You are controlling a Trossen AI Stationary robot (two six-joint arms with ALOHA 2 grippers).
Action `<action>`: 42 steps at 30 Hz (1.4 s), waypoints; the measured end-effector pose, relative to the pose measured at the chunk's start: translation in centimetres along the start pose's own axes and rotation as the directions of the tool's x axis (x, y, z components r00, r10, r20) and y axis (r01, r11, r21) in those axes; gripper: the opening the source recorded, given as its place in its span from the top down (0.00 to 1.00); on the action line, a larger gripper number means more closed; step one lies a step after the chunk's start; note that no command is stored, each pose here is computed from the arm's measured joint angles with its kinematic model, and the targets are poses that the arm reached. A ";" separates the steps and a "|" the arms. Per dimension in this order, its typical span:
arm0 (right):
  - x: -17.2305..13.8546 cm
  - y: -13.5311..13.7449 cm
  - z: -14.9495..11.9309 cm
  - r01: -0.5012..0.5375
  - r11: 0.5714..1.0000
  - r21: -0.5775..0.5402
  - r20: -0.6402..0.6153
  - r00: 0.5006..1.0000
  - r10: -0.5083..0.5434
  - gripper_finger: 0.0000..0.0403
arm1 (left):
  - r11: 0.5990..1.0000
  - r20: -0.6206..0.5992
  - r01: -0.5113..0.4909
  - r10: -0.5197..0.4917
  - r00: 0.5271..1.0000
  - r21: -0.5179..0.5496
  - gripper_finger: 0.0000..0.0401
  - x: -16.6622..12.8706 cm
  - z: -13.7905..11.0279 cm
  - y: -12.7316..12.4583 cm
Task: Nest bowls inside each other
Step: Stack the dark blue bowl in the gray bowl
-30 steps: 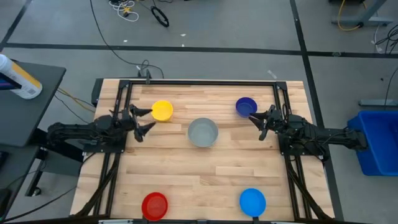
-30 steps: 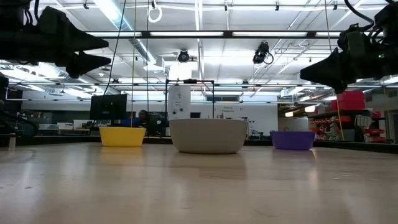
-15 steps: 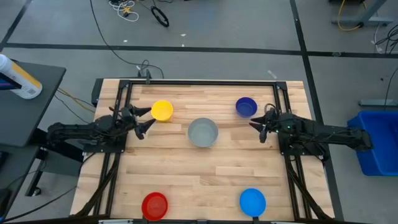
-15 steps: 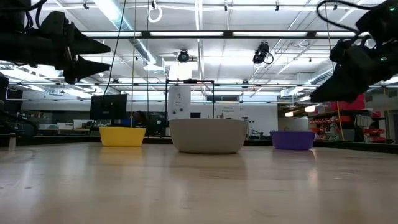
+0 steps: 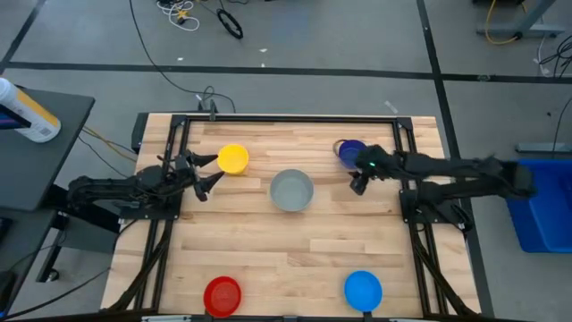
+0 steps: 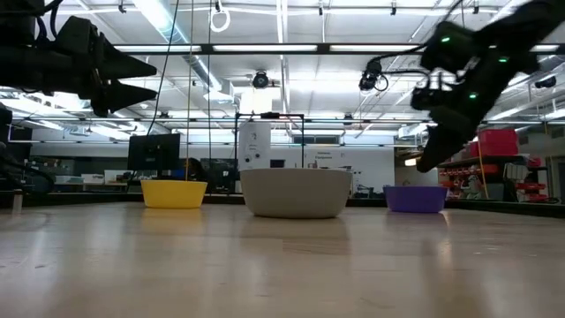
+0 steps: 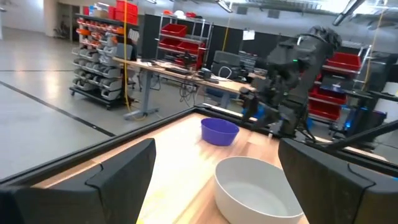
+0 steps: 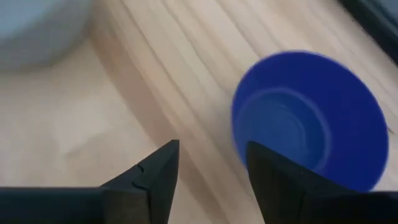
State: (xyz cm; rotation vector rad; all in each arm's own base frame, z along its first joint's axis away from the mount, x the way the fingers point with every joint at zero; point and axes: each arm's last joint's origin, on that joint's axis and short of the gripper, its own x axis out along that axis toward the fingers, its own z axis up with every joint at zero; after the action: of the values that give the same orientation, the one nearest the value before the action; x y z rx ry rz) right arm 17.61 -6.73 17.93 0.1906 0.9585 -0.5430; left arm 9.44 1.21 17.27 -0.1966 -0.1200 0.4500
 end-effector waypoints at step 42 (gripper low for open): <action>5.5 0.8 4.6 -0.010 0.990 -0.141 -0.218 0.976 -0.021 0.99 | 0.978 -0.053 0.199 -0.196 0.979 0.067 0.13 1.0 -0.2 -1.1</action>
State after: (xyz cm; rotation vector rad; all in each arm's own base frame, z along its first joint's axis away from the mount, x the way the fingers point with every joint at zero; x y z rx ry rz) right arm 23.87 -9.74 15.93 0.1214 1.2086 -0.4631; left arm 10.86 0.65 17.36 -0.1223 -0.0768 0.2508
